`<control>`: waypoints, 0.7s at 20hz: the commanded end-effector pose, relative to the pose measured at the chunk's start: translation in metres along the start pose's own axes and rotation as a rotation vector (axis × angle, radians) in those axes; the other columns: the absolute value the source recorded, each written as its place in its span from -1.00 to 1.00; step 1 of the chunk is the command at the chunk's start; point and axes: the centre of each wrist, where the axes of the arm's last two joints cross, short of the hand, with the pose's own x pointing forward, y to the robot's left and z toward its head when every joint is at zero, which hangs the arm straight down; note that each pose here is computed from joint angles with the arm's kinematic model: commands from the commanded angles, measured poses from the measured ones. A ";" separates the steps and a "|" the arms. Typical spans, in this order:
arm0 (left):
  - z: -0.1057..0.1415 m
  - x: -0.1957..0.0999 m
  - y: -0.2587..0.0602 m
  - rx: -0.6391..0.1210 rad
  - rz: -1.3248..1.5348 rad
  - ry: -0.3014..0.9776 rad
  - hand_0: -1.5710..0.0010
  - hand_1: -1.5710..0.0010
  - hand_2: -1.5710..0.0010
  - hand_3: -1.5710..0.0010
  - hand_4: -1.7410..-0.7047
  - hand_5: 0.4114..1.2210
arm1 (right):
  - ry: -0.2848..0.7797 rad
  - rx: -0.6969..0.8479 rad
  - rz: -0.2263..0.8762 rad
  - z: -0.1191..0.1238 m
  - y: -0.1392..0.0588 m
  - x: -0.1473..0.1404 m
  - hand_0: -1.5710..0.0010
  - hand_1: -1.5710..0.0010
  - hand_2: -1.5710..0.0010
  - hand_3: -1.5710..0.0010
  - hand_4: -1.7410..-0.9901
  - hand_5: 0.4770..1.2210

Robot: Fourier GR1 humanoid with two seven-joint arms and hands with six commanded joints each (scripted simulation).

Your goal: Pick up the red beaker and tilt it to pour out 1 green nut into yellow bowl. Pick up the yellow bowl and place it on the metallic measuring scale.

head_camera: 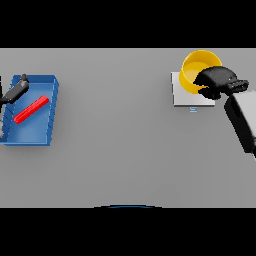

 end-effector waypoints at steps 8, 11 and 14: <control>-0.004 0.001 0.000 -0.005 -0.004 0.000 1.00 1.00 1.00 1.00 0.97 -0.37 | -0.029 -0.007 -0.047 -0.006 0.014 -0.004 -0.86 -1.00 -0.70 -0.85 -1.00 1.00; -0.003 0.001 -0.002 -0.009 -0.013 -0.002 1.00 1.00 1.00 1.00 0.96 -0.36 | -0.024 -0.015 -0.056 -0.008 0.014 -0.002 -0.90 -0.89 -0.85 -0.40 -0.99 1.00; -0.006 0.001 0.000 -0.009 -0.008 0.001 1.00 1.00 1.00 1.00 0.97 -0.37 | -0.028 0.002 -0.051 -0.007 0.010 -0.001 -0.26 -0.12 -0.17 -0.01 -0.70 0.62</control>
